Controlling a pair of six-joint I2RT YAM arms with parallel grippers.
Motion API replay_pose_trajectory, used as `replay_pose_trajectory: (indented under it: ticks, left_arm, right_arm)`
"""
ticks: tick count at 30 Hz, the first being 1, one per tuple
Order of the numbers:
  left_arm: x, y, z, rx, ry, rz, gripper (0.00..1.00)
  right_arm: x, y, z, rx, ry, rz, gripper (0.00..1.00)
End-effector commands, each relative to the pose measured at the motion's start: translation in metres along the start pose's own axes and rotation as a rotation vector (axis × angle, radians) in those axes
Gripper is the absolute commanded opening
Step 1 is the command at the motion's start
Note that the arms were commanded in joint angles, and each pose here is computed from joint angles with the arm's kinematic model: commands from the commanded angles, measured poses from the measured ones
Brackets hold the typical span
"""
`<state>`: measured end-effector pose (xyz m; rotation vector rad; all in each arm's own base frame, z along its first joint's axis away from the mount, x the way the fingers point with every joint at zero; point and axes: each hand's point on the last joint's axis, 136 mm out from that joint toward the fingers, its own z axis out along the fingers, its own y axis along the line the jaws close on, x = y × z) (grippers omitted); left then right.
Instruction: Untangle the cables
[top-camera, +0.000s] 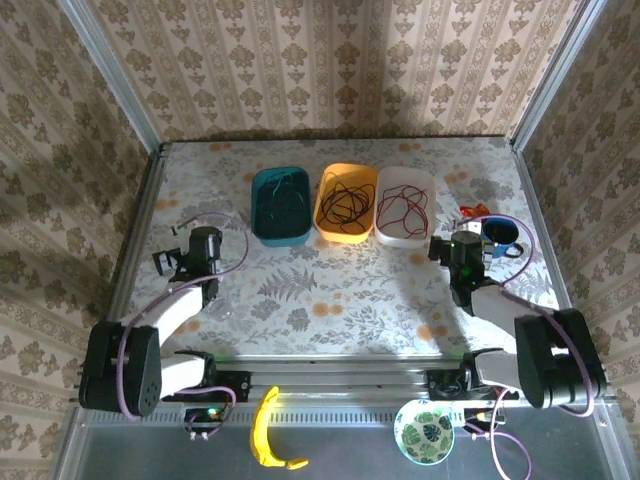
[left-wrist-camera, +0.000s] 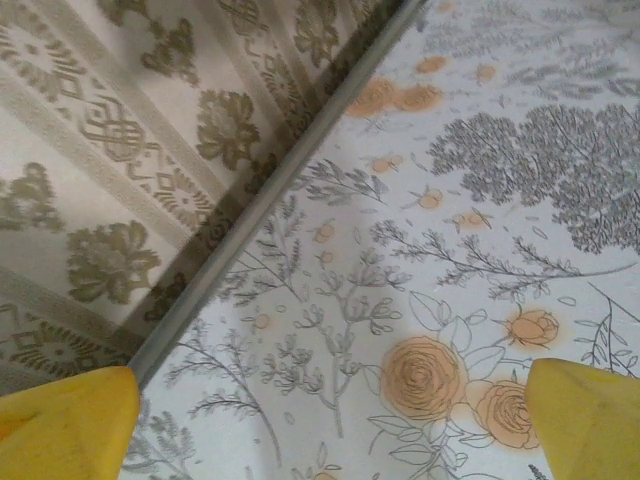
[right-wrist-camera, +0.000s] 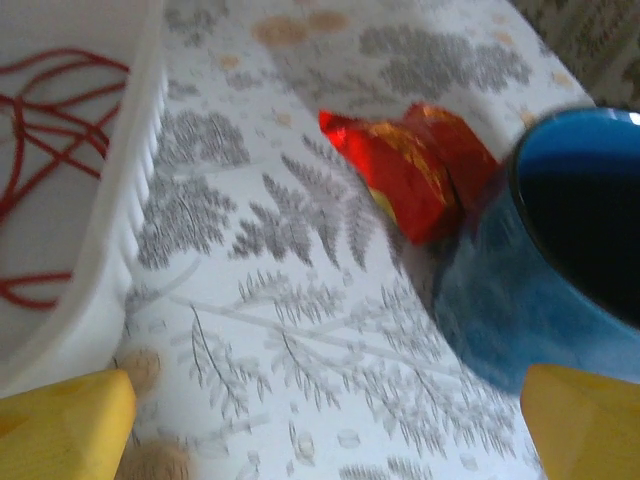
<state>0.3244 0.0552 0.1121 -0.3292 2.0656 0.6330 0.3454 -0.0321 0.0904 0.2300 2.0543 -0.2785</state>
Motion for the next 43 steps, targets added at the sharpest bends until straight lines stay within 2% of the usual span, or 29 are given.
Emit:
replay_pose_trajectory:
  ticks: [1, 3, 4, 5, 7, 9, 10, 11, 12, 13, 16, 17, 18, 20, 21, 23, 43]
  left_arm:
    - [-0.02, -0.017, 0.009, 0.056, -0.092, -0.002, 1.0]
    - [-0.027, -0.027, 0.013, 0.089, -0.121, -0.006, 1.0]
    - [-0.032, -0.032, 0.016, 0.106, -0.135, 0.001, 1.0]
    - [-0.035, -0.04, 0.02, 0.133, -0.142, 0.014, 1.0]
    - [-0.042, -0.052, 0.026, 0.172, -0.162, 0.041, 1.0]
    - [-0.048, -0.063, 0.03, 0.2, -0.189, 0.083, 1.0]
    - [-0.046, -0.069, 0.034, 0.227, -0.216, 0.077, 1.0]
    - [-0.046, -0.069, 0.039, 0.223, -0.212, 0.086, 1.0]
    - [-0.041, -0.069, 0.041, 0.262, -0.16, 0.06, 1.0]
    - [-0.044, -0.065, 0.041, 0.268, -0.208, 0.036, 1.0]
    - [-0.032, -0.073, 0.028, 0.42, -0.289, -0.007, 1.0]
    - [-0.033, -0.07, 0.029, 0.392, -0.336, -0.005, 1.0]
    - [-0.023, -0.073, 0.03, 0.417, -0.254, -0.002, 1.0]
    - [-0.031, -0.07, 0.034, 0.404, -0.293, -0.01, 1.0]
    - [-0.026, -0.07, 0.034, 0.411, -0.252, -0.019, 1.0]
    - [-0.03, -0.069, 0.035, 0.401, -0.278, -0.013, 1.0]
    - [-0.03, -0.07, 0.035, 0.403, -0.271, -0.014, 1.0]
  right_arm:
    - [-0.048, 0.014, 0.009, -0.099, -0.184, 0.046, 1.0]
    - [-0.026, 0.031, 0.03, -0.176, -0.171, 0.024, 1.0]
    - [-0.036, 0.033, 0.033, -0.181, -0.226, 0.021, 1.0]
    - [-0.026, 0.033, 0.035, -0.193, -0.112, 0.016, 1.0]
    - [-0.034, 0.036, 0.034, -0.227, -0.18, 0.025, 1.0]
    - [-0.029, 0.035, 0.036, -0.223, -0.131, 0.021, 1.0]
    - [-0.032, 0.036, 0.036, -0.228, -0.151, 0.022, 1.0]
    - [-0.03, 0.035, 0.035, -0.225, -0.137, 0.021, 1.0]
    - [-0.031, 0.035, 0.036, -0.225, -0.144, 0.022, 1.0]
    - [-0.031, 0.036, 0.036, -0.227, -0.145, 0.021, 1.0]
    - [-0.03, 0.036, 0.036, -0.227, -0.138, 0.021, 1.0]
    - [-0.03, 0.036, 0.036, -0.226, -0.14, 0.022, 1.0]
    - [-0.031, 0.036, 0.036, -0.225, -0.14, 0.022, 1.0]
    - [-0.031, 0.036, 0.036, -0.223, -0.142, 0.019, 1.0]
    - [-0.031, 0.035, 0.035, -0.219, -0.144, 0.019, 1.0]
    - [-0.031, 0.037, 0.035, -0.213, -0.146, 0.007, 1.0]
    - [-0.031, 0.039, 0.035, -0.253, -0.139, 0.016, 1.0]
